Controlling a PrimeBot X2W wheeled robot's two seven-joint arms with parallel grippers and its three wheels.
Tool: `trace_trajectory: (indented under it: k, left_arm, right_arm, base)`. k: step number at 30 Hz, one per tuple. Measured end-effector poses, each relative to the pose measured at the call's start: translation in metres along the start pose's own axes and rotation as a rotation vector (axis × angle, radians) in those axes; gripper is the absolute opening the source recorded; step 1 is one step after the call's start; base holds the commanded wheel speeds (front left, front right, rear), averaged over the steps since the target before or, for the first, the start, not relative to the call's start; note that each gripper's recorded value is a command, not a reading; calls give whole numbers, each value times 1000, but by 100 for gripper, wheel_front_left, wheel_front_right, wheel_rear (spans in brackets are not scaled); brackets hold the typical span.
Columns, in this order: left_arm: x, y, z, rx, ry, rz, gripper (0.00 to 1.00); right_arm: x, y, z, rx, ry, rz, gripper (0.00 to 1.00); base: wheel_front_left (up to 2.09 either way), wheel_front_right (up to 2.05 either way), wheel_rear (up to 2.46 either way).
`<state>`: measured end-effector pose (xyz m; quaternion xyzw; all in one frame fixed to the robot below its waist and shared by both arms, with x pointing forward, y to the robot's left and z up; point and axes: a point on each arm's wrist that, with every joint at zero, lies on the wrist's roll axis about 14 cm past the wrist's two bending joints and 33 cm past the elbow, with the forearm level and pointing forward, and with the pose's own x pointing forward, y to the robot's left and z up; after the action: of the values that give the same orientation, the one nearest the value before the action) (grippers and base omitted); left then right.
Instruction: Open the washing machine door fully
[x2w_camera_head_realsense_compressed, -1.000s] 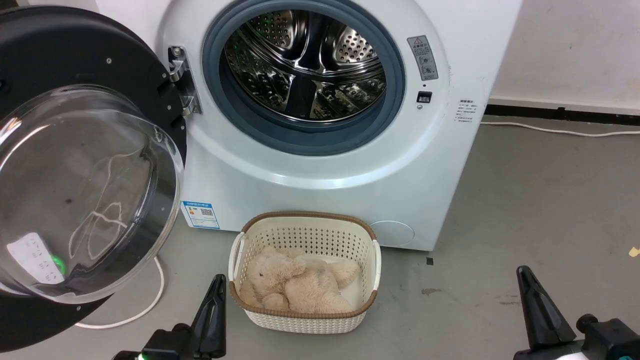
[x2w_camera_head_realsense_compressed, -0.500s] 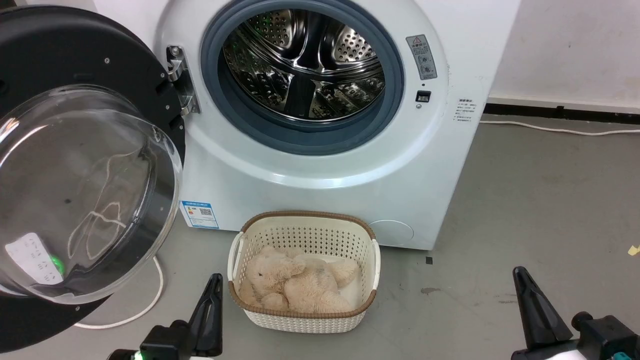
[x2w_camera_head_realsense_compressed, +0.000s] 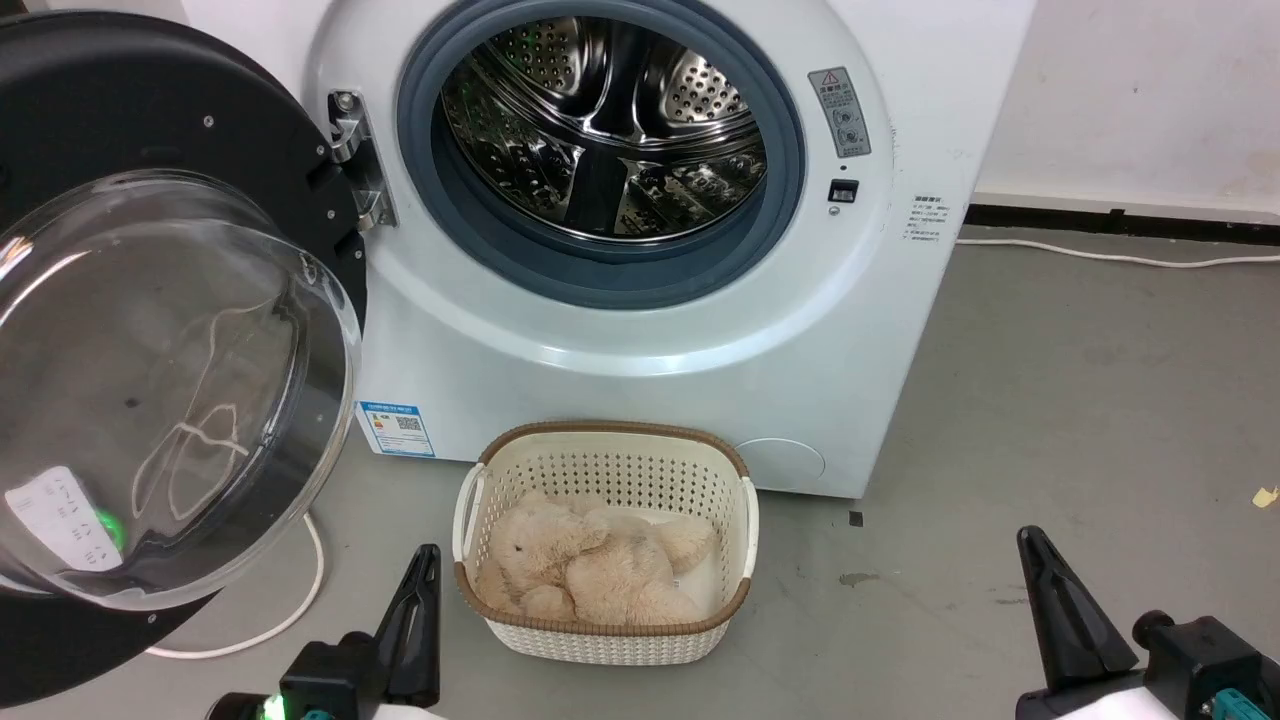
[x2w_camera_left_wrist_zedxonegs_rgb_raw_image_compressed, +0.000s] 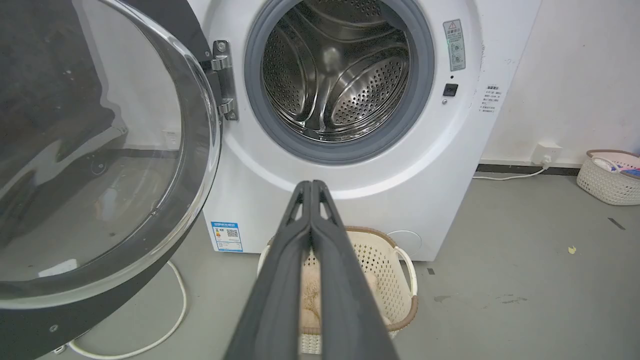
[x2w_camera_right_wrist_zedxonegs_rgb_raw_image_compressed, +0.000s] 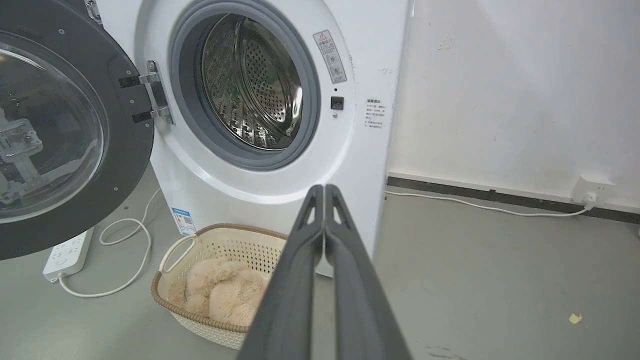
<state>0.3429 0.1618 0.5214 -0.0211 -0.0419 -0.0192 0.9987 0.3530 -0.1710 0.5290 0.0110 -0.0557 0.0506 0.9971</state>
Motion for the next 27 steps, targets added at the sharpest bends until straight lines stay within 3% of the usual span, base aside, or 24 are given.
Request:
trace_trajectory:
  k: [27]
  left_arm:
    - [8, 4, -1, 23, 29, 7, 0]
  right_arm:
    - [4, 3, -3, -20, 40, 12, 0]
  base:
    - [0, 0, 0]
